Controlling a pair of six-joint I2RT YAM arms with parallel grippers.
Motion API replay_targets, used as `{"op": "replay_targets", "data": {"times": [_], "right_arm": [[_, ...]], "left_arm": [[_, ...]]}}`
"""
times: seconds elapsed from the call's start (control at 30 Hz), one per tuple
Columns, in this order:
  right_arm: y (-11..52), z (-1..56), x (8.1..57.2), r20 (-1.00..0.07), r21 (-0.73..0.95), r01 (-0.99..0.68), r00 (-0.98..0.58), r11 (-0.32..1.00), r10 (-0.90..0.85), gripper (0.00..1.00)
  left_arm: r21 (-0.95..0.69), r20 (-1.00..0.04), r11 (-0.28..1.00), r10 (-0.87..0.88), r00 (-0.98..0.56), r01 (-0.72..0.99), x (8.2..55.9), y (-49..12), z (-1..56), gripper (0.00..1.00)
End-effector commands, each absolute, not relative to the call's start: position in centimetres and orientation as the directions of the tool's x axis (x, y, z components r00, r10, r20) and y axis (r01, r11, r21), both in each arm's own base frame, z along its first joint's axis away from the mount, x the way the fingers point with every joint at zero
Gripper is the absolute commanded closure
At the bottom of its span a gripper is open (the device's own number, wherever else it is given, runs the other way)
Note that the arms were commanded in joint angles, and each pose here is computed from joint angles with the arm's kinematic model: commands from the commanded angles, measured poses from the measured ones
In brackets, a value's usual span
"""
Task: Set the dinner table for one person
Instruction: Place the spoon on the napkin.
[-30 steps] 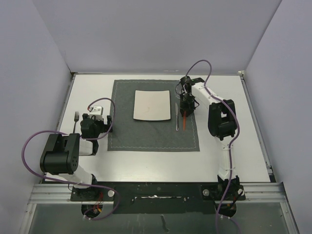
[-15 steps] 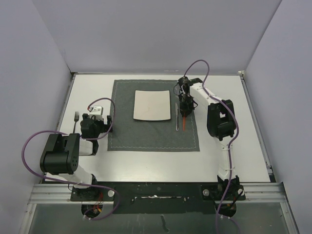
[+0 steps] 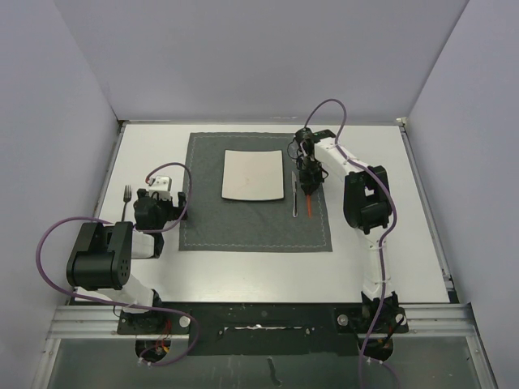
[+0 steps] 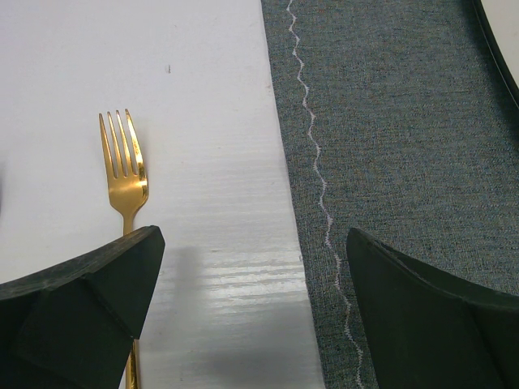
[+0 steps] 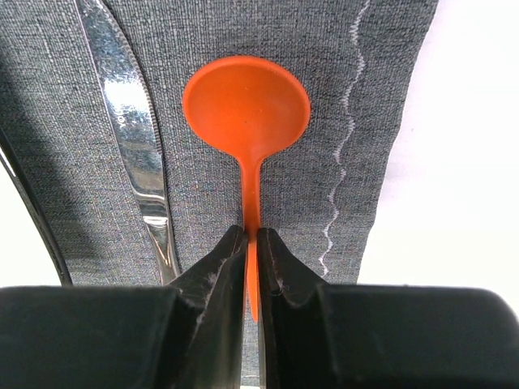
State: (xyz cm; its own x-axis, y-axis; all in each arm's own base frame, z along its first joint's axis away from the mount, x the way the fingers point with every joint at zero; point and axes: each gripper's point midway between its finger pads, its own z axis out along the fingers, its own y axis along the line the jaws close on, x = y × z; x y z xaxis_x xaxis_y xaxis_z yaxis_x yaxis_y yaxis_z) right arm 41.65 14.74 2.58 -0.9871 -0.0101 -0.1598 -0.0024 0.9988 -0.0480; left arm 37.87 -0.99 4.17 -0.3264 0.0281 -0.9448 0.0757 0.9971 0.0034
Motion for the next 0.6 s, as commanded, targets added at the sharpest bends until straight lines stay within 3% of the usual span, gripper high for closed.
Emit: {"op": "replay_targets", "data": {"times": [0.0, 0.57], "right_arm": [[14.91, 3.57, 42.39, -0.190, -0.066, -0.010, -0.981, 0.998, -0.022, 0.91], [15.66, 3.71, 42.60, -0.194, -0.042, -0.005, -0.981, 0.999, -0.013, 0.95]], "left_arm": [[-0.002, -0.959, 0.998, 0.018, -0.282, 0.069, 39.06, -0.91, 5.35, 0.02], [-0.002, -0.960, 0.998, 0.018, -0.281, 0.069, 39.07, -0.91, 5.37, 0.02]]}}
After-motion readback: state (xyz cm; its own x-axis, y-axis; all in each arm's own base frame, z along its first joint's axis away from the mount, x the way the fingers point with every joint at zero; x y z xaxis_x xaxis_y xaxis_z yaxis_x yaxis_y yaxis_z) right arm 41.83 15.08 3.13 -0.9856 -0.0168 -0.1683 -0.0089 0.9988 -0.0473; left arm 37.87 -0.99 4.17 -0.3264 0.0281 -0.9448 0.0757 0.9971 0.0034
